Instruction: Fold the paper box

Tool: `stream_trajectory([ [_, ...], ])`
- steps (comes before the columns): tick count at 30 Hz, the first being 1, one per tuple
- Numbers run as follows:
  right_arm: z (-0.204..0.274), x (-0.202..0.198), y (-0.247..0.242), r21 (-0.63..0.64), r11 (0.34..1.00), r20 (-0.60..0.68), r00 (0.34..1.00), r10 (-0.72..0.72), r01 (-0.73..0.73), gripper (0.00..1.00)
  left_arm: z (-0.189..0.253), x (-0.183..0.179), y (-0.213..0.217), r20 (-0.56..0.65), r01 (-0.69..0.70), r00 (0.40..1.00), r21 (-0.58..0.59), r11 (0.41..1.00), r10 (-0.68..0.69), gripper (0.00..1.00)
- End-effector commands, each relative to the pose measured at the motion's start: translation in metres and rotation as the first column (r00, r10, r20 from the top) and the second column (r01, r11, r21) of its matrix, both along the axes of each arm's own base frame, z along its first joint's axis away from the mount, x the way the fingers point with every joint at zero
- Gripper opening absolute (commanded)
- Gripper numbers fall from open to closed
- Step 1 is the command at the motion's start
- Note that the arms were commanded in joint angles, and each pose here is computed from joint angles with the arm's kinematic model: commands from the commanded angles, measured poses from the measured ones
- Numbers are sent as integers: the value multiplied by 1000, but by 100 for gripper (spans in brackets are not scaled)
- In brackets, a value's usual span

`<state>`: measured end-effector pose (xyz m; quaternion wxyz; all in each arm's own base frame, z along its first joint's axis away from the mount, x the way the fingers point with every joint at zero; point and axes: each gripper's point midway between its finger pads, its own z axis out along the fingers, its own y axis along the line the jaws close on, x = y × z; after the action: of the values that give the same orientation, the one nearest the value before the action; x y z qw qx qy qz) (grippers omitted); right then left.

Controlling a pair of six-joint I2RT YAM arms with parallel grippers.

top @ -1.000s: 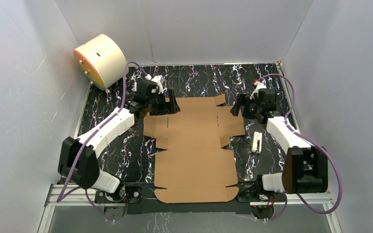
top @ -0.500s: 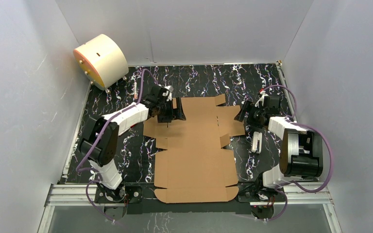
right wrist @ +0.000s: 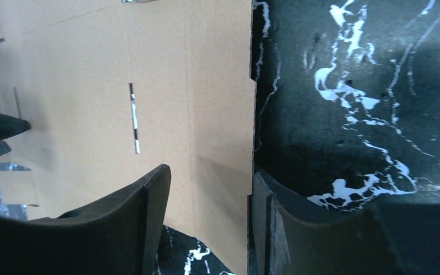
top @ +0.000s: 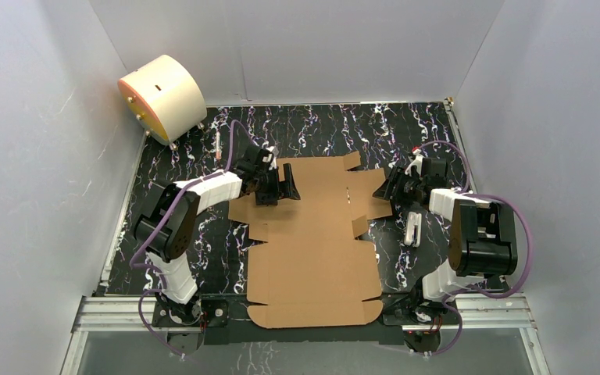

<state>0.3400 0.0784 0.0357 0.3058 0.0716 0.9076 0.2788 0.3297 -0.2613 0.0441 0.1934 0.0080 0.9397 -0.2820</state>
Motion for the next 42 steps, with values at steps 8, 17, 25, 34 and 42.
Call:
stream_trajectory([
  [8,50,0,22,121,989,110,991,74,-88,57,-17,-12,4,-36,-18,999,-20,1000,18,82],
  [17,75,-6,29,139,984,151,984,91,-112,62,-16,-11,3,-35,-15,999,-22,1000,14,82],
  [25,91,-6,47,166,973,177,976,129,-159,63,-14,-12,2,-33,-12,999,-29,999,11,82],
  [34,96,-10,88,147,958,185,958,218,-246,64,-13,-12,1,-37,-8,999,-36,999,7,81],
  [42,93,-13,118,127,946,175,946,274,-298,65,-11,-12,-1,-33,-5,999,-45,999,4,81],
])
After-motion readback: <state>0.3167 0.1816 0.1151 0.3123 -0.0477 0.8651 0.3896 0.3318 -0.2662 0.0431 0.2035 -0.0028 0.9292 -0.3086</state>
